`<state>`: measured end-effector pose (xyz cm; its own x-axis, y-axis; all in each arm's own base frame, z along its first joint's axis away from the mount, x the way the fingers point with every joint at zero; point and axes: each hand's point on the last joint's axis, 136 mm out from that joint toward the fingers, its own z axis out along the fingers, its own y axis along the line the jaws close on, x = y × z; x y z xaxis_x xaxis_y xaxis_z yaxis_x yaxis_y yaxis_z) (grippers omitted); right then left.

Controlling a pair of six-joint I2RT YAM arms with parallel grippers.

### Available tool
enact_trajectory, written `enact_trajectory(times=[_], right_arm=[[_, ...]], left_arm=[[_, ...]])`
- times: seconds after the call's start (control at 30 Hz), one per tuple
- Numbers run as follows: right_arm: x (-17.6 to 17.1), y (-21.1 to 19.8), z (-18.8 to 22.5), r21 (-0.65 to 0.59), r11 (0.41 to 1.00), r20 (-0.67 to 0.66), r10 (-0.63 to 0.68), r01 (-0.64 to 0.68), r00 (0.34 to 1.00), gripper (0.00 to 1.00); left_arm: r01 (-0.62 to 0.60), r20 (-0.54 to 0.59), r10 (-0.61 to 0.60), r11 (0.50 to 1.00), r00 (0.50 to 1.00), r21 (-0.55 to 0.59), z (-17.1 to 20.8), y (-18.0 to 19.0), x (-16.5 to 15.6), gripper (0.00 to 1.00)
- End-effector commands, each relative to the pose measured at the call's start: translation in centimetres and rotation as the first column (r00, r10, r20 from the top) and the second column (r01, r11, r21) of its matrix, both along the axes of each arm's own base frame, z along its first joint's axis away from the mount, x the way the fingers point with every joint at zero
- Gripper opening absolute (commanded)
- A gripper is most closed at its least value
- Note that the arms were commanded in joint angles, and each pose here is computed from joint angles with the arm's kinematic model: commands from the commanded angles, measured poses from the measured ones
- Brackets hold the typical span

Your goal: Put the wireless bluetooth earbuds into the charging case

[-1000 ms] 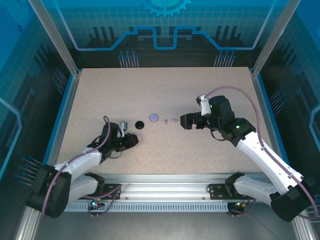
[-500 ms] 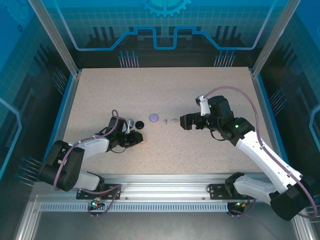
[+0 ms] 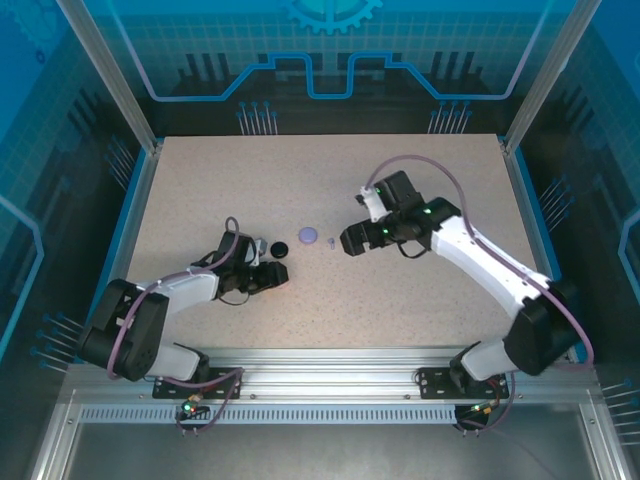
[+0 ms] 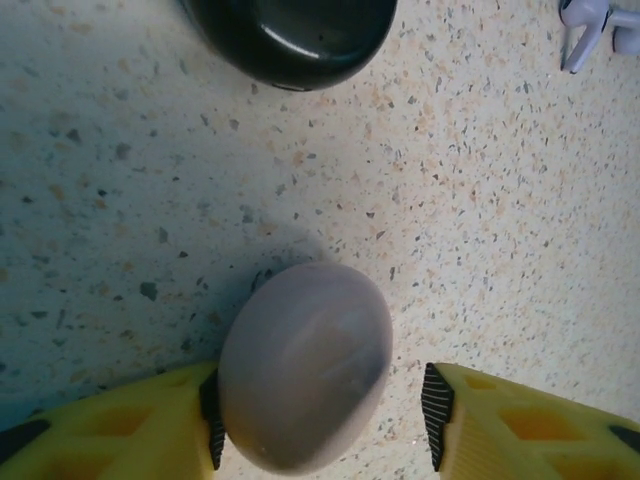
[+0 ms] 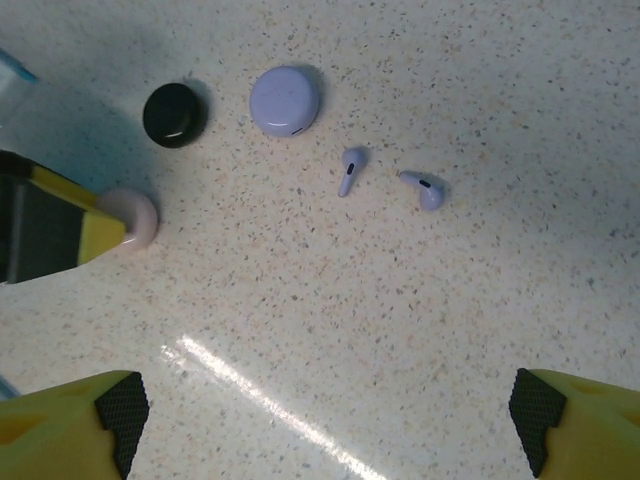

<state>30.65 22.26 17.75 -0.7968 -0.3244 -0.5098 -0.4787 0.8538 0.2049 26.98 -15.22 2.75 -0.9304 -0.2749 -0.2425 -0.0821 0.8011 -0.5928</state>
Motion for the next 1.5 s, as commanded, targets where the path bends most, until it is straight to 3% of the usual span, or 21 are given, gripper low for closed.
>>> enact_trajectory(times=[0.0,0.17,0.53,0.87,1.0,1.23,1.47], right_arm=[[0.5,0.9,-1.2,-0.14,0.987,-0.02,0.072,-0.074,0.997,0.97],[2.9,3.6,-3.7,-0.283,0.952,-0.058,0.104,-0.116,0.993,0.98],[6.5,10.5,-8.2,-0.278,0.942,-0.163,0.147,-0.188,0.976,0.97],[9.0,14.4,-12.0,-0.226,0.955,-0.229,0.139,-0.192,0.963,0.98],[9.4,14.9,-12.5,-0.232,0.955,-0.226,0.131,-0.184,0.965,0.95],[9.2,14.7,-12.5,-0.244,0.954,-0.242,0.115,-0.175,0.963,0.81],[7.9,14.3,-12.9,-0.259,0.951,-0.289,0.092,-0.17,0.953,0.79]], left_arm=[[-0.013,0.001,0.013,0.997,1.0,0.071,0.3,1.3,-0.1,0.6],[-0.024,0.077,0.016,0.995,0.997,0.102,2.7,2.0,0.1,0.61],[-0.165,0.383,0.119,0.982,0.916,0.09,9.8,4.9,-0.7,0.66],[-0.161,0.396,0.115,0.983,0.911,0.084,10.2,5.1,-1.4,0.66],[-0.163,0.397,0.115,0.983,0.911,0.088,10.1,5.1,-1.5,0.66],[-0.164,0.396,0.116,0.982,0.911,0.09,9.9,5.2,-1.5,0.66],[-0.172,0.396,0.126,0.981,0.91,0.084,9.8,5.2,-1.4,0.66]])
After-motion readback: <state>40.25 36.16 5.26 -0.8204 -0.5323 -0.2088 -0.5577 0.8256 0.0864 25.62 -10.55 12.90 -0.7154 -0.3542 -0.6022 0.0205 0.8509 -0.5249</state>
